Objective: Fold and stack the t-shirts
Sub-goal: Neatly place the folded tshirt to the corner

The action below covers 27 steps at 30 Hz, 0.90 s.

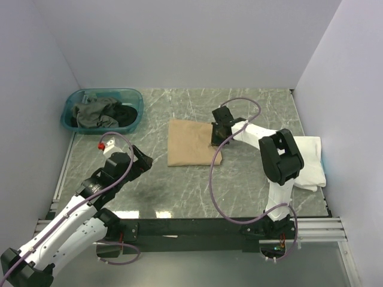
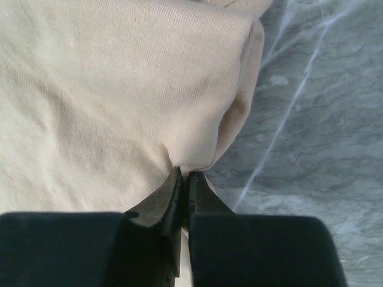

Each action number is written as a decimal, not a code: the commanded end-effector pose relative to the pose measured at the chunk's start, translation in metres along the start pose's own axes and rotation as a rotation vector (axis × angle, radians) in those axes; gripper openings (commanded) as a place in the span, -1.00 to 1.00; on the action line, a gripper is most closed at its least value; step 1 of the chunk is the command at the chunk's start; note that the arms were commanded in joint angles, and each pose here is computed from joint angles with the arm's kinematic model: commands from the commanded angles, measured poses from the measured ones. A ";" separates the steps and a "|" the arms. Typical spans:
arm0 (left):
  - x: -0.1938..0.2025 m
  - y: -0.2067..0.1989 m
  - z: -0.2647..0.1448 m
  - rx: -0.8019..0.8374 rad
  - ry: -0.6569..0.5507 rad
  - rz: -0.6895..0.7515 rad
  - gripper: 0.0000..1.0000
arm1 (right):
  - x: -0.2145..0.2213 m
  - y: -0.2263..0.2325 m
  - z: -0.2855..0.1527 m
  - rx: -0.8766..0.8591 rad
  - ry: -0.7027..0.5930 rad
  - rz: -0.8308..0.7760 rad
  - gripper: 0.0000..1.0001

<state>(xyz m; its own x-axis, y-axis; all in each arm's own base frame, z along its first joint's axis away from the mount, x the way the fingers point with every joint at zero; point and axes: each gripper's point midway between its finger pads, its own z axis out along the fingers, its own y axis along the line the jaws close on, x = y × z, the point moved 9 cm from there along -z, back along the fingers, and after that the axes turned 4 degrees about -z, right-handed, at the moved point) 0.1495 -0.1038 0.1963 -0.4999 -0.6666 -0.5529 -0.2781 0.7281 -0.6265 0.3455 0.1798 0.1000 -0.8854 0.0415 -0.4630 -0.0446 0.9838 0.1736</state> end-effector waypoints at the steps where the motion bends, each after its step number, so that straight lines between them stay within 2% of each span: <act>1: -0.002 -0.001 -0.003 0.018 -0.021 -0.015 0.99 | 0.019 -0.003 0.005 0.055 0.060 -0.057 -1.00; 4: -0.004 -0.001 -0.004 0.011 -0.028 -0.014 0.99 | 0.019 -0.012 -0.014 0.118 0.029 -0.080 -1.00; 8: -0.005 -0.002 -0.005 0.019 -0.036 -0.014 0.99 | 0.021 -0.039 -0.052 0.319 -0.023 -0.123 -1.00; 10: -0.005 -0.003 -0.005 0.027 -0.035 -0.014 0.99 | 0.025 -0.055 -0.072 0.384 -0.007 -0.117 -1.00; 11: -0.005 -0.004 -0.004 0.035 -0.038 -0.012 0.99 | 0.031 -0.068 -0.080 0.474 0.010 -0.114 -1.00; 15: -0.006 -0.006 -0.003 0.044 -0.038 0.000 0.99 | 0.035 -0.096 -0.112 0.630 -0.021 -0.102 -1.00; 22: -0.008 -0.011 0.002 0.044 -0.042 0.020 0.99 | 0.037 -0.118 -0.153 0.807 -0.074 -0.185 -1.00; 27: -0.010 -0.016 0.004 0.046 -0.044 0.029 0.99 | 0.037 -0.141 -0.170 0.953 -0.014 -0.189 -1.00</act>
<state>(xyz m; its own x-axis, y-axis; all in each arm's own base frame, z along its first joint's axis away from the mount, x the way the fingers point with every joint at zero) 0.1550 -0.1061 0.1939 -0.5021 -0.6533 -0.5666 -0.2741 0.7416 -0.6123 0.2492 0.0385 0.1876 -0.8815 -0.1200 -0.4566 0.1709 0.8205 -0.5456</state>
